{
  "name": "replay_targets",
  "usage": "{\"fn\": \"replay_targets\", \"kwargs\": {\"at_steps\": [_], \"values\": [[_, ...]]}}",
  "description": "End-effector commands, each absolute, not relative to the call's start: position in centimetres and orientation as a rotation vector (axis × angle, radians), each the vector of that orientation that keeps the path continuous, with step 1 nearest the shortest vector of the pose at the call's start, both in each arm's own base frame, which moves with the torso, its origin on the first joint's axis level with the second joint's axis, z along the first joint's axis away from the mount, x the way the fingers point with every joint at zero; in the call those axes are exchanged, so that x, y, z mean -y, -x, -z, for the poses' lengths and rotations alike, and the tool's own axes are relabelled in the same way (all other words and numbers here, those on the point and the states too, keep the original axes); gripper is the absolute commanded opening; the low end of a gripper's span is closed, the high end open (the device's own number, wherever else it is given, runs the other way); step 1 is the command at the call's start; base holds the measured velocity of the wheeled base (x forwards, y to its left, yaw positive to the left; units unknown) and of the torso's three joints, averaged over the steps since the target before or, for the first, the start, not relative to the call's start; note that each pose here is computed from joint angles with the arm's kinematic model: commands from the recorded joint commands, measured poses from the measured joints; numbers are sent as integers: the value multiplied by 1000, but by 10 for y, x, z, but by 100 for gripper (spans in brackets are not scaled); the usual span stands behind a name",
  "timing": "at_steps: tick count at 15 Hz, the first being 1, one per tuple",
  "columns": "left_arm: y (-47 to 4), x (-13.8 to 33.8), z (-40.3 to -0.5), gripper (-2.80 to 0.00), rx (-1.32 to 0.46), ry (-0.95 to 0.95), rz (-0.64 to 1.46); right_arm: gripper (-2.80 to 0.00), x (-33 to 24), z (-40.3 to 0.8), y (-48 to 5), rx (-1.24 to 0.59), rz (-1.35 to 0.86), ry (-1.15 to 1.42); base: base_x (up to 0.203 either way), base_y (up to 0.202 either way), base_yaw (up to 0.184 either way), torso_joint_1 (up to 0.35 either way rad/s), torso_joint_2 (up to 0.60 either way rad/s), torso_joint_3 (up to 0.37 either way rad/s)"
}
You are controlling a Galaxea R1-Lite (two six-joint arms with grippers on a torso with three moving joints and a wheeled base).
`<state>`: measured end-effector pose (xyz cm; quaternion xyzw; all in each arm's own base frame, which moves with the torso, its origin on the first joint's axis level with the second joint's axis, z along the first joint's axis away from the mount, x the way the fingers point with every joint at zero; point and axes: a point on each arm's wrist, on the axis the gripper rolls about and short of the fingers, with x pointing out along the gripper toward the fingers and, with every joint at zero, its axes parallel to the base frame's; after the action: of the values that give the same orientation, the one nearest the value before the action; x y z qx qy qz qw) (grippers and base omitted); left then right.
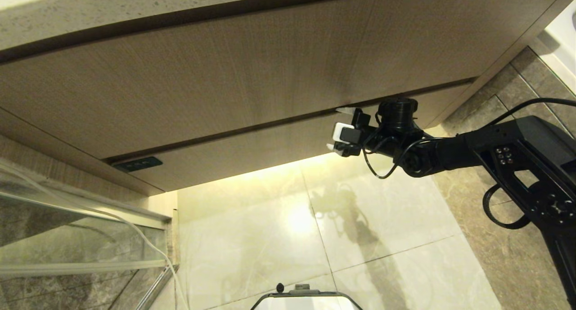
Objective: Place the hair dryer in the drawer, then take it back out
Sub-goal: Pull open the drawer
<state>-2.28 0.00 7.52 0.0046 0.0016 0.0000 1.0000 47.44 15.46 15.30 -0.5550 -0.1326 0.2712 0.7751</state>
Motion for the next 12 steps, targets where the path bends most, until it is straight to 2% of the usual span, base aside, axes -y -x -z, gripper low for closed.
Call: {"fn": "replay_targets", "kwargs": {"at_steps": [1,7,12], "values": [[23,0,-75,-280,-3,-9,-2,0,-147,-145,-478,257,-587,1206,0,0,0,0,0,0],[23,0,-75,-280,-3,-9,-2,0,-130,-136,-474,70,-665,1197,0,0,0,0,0,0],[23,0,-75,-280,-3,-9,0,0,-121,-138,-470,20,-677,1201,0,0,0,0,0,0]]}}
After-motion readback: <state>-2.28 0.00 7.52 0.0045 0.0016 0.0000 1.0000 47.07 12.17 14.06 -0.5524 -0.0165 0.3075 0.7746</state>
